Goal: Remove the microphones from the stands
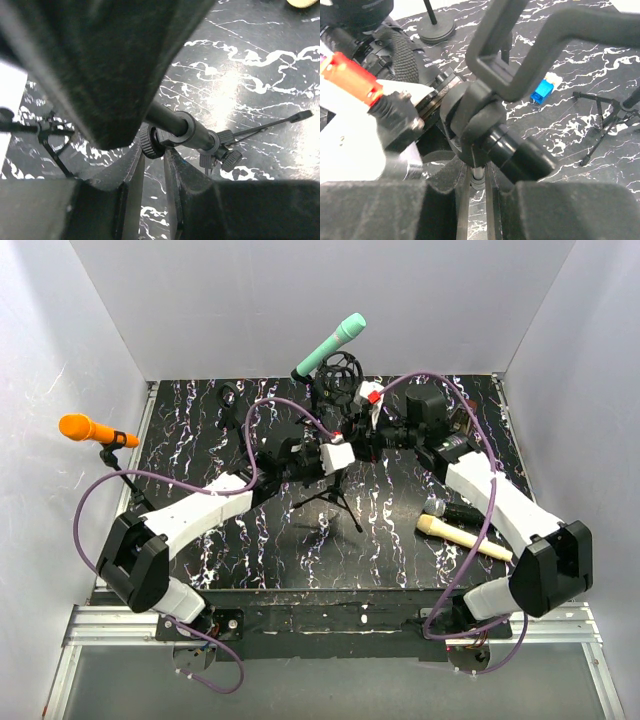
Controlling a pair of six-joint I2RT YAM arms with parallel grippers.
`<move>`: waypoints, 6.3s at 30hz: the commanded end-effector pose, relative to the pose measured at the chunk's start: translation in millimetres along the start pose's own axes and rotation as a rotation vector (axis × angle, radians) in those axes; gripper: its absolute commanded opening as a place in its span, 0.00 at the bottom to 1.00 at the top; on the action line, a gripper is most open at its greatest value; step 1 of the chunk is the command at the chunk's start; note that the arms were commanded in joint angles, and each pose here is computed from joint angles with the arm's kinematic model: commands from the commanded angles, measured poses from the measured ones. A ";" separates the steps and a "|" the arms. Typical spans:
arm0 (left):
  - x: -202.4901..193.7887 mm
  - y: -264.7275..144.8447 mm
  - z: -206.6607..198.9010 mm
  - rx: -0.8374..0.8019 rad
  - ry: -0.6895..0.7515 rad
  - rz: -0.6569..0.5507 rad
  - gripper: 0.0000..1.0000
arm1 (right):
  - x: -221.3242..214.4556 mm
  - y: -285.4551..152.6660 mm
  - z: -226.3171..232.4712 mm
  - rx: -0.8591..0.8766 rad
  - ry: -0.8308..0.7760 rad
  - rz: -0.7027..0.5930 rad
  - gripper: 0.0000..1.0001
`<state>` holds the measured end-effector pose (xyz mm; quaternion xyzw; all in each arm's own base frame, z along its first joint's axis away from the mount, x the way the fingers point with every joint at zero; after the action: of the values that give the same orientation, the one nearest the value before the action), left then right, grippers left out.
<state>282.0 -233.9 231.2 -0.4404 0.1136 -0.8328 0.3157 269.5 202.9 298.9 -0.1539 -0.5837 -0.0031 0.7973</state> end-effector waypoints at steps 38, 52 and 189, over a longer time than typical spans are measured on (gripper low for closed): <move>10.7 -17.2 0.5 -0.098 0.487 -0.384 0.38 | -4.1 9.4 4.9 0.320 -0.077 0.077 0.10; 5.8 -8.2 -11.7 -0.189 0.518 -0.399 0.40 | -4.5 10.8 3.8 0.314 -0.062 0.072 0.10; -36.9 -110.5 -74.6 -0.197 -0.069 0.069 0.98 | -5.4 -6.9 -111.2 -0.353 0.285 -0.122 0.31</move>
<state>193.6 -132.8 212.0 -0.4945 0.2122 -0.7827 0.3127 377.7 168.5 244.1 -0.2664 -0.4533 -0.1525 0.8368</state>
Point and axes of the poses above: each gripper's point midway between its finger pads, its own y axis out along the fingers, its own z axis along the line the jaws close on, x = y × z, the point moved 10 cm from there along -y, back along the fingers, and after that the axes turned 11 degrees about y, right-handed, at the moved point
